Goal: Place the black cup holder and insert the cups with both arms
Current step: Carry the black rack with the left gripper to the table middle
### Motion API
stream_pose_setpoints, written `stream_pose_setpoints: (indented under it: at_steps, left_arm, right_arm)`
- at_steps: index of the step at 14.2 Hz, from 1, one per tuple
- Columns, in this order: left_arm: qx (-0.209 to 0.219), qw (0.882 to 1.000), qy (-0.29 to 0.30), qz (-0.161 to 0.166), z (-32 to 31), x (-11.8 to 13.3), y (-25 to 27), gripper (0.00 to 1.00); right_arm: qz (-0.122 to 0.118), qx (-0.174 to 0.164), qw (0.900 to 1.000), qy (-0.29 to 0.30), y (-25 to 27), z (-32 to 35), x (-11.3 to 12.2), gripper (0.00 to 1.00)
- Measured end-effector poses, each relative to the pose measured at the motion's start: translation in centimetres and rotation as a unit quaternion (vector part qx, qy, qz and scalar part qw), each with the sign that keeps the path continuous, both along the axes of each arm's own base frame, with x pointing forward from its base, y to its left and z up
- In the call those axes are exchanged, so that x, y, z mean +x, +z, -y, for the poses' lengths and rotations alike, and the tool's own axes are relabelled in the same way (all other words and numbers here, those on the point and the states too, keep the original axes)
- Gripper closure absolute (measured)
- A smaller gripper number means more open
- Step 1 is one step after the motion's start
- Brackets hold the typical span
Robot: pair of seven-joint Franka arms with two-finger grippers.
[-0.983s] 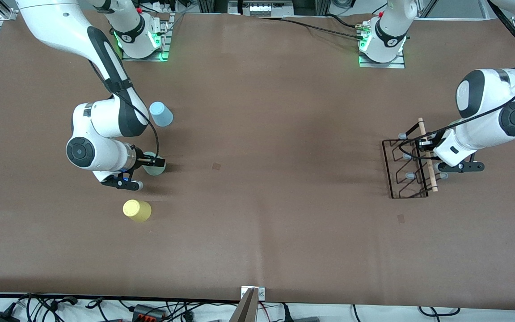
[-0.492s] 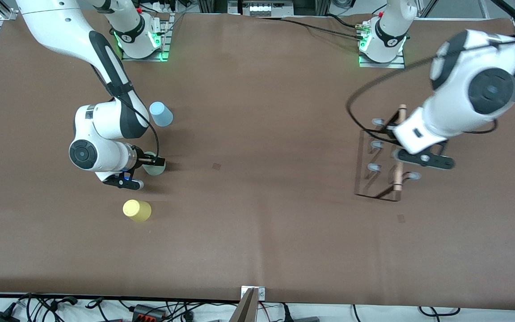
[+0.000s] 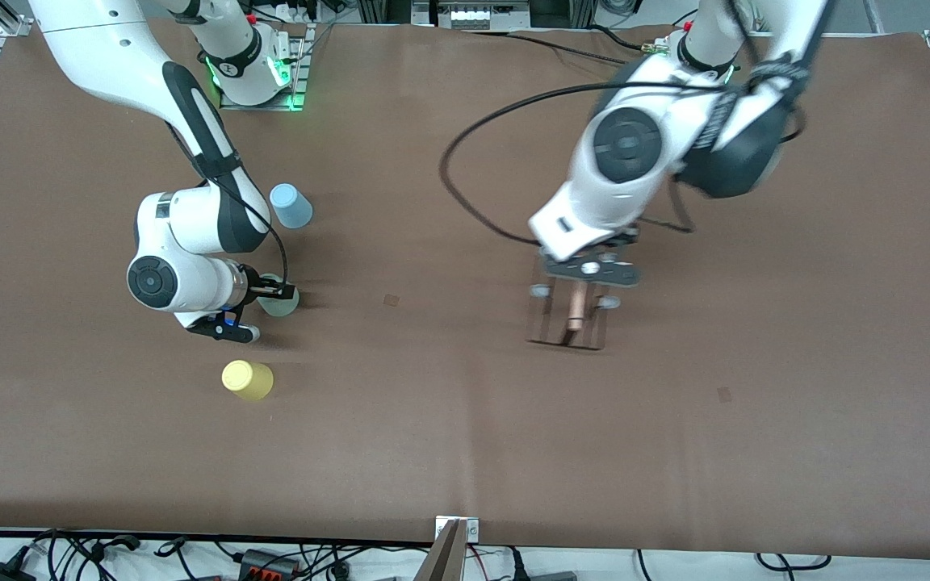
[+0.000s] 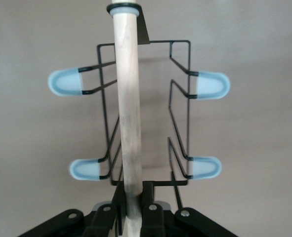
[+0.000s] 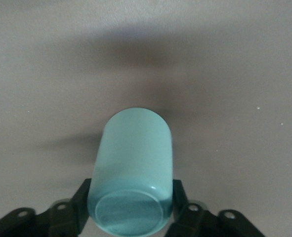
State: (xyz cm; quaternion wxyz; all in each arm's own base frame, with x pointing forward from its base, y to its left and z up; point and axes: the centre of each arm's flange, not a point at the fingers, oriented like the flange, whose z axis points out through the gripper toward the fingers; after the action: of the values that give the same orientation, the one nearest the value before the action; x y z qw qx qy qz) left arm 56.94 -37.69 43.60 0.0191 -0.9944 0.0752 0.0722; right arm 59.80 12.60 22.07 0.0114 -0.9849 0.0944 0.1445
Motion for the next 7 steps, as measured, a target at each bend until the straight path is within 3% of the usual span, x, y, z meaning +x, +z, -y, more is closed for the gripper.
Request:
stream_pose_setpoints:
  at_steps: [3, 7]
  left_arm:
    - [-0.033, 0.999, 0.022, 0.033, 4.4, 1.3, -3.4, 0.84]
    - [-0.059, 0.996, 0.041, 0.051, 10.3, -0.4, -8.3, 0.84]
  right_arm:
    - [0.008, 0.004, 1.0, 0.001, 2.6, -0.2, 1.3, 0.34]
    - [0.005, 0.013, 1.0, 0.008, 12.2, -0.4, 4.4, 0.34]
